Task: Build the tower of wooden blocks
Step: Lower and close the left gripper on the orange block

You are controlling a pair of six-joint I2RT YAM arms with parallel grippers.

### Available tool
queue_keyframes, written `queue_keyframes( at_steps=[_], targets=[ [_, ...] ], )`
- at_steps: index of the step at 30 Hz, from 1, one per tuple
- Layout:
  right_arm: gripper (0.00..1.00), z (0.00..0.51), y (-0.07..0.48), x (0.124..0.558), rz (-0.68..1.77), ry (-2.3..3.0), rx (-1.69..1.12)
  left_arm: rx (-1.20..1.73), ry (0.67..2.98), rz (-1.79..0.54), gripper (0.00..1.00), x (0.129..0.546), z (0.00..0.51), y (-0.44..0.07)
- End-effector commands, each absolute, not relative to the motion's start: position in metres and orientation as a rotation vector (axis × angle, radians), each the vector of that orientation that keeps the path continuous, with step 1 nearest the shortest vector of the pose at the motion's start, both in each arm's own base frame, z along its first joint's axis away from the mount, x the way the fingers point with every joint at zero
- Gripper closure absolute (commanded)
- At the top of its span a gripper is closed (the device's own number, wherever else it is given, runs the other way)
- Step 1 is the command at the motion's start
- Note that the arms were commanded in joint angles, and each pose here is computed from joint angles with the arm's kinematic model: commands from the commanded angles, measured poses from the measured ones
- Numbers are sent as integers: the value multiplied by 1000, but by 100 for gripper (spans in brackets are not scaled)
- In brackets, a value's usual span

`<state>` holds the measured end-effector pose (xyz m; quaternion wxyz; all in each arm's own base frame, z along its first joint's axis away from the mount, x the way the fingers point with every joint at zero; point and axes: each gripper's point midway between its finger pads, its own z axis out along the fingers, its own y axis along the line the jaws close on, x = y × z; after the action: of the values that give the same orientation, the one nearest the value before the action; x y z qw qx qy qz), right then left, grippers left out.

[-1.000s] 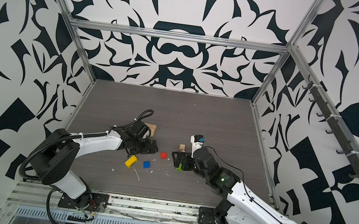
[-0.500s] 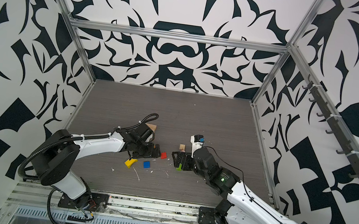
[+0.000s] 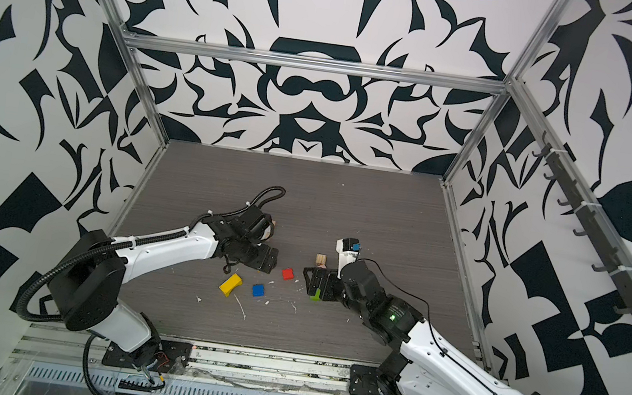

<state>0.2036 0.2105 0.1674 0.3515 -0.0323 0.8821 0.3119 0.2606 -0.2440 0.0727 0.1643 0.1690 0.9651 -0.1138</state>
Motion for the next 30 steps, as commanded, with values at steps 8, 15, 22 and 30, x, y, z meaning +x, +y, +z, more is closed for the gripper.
queue_keyframes(
  at_steps=[8,15,22,30],
  targets=[
    [1,176,205,205,800,2247,-63,887,2688,-128,21,275,51,-244],
    [1,175,203,204,790,2253,-61,976,2677,-144,36,277,40,-251],
    [1,175,203,205,785,2254,-63,1005,2696,-160,39,274,33,-254],
    [1,173,202,204,780,2257,-59,1020,2710,-182,40,271,29,-256]
  ],
)
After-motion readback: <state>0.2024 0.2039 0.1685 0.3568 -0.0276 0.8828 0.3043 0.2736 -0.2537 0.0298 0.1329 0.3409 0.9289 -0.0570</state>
